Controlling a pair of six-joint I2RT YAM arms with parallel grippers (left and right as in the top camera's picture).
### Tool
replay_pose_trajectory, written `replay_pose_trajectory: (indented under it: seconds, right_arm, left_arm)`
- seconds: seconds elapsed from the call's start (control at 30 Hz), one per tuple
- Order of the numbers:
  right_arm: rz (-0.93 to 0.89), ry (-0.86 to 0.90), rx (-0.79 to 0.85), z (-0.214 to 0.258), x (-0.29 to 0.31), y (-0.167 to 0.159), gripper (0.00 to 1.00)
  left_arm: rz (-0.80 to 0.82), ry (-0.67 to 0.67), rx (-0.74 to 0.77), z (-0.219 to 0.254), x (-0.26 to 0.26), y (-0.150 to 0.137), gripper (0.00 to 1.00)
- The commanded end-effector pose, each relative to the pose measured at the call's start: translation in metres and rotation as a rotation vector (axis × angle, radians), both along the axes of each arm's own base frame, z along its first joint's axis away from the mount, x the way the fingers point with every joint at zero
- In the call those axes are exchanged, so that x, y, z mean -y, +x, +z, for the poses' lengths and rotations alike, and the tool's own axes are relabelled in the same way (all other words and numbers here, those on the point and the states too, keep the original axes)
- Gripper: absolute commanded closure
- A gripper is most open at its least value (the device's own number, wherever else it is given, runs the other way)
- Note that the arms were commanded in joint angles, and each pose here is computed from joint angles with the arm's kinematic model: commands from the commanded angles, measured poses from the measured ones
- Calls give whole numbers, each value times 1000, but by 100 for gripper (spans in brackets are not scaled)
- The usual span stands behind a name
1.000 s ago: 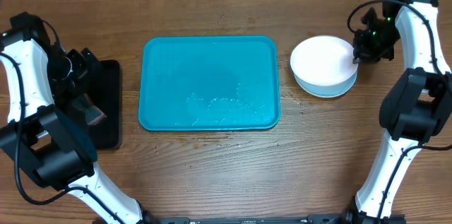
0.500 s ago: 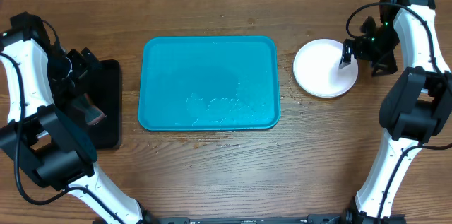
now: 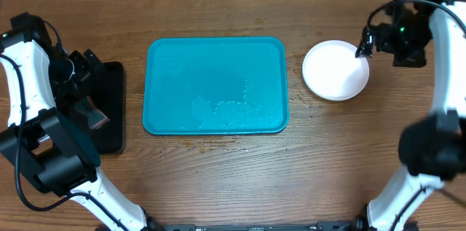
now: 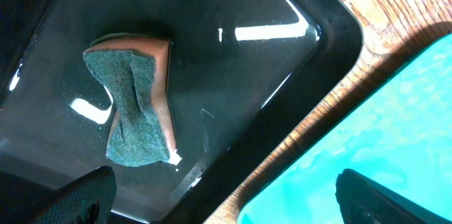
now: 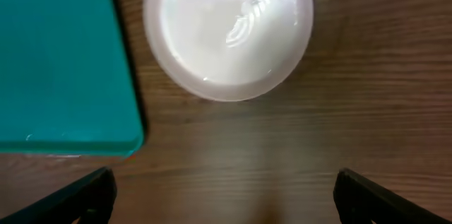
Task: Clean dirty plates on tray and stack at the side
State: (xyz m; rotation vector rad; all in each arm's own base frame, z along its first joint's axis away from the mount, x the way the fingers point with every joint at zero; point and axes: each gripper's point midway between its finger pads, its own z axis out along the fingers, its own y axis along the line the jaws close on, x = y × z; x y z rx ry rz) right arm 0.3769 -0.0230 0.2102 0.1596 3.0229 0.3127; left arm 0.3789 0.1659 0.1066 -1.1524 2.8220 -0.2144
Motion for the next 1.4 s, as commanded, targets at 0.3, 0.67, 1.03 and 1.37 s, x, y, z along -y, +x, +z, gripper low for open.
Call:
replay_pose_trajectory:
  seconds: [0.3, 0.67, 1.03, 1.37]
  right_arm:
    - [274, 59, 150, 57, -95, -121, 0]
    - [442, 189, 176, 67, -141, -177, 0]
    - [441, 189, 167, 65, -142, -176, 0]
    - [442, 179, 201, 60, -141, -166, 0]
  left_arm:
    - [-9, 0, 29, 7, -1, 4, 0]
    - [-9, 0, 29, 7, -1, 4, 0]
    - [-9, 0, 29, 7, -1, 4, 0]
    - [-9, 0, 29, 7, -1, 4, 1]
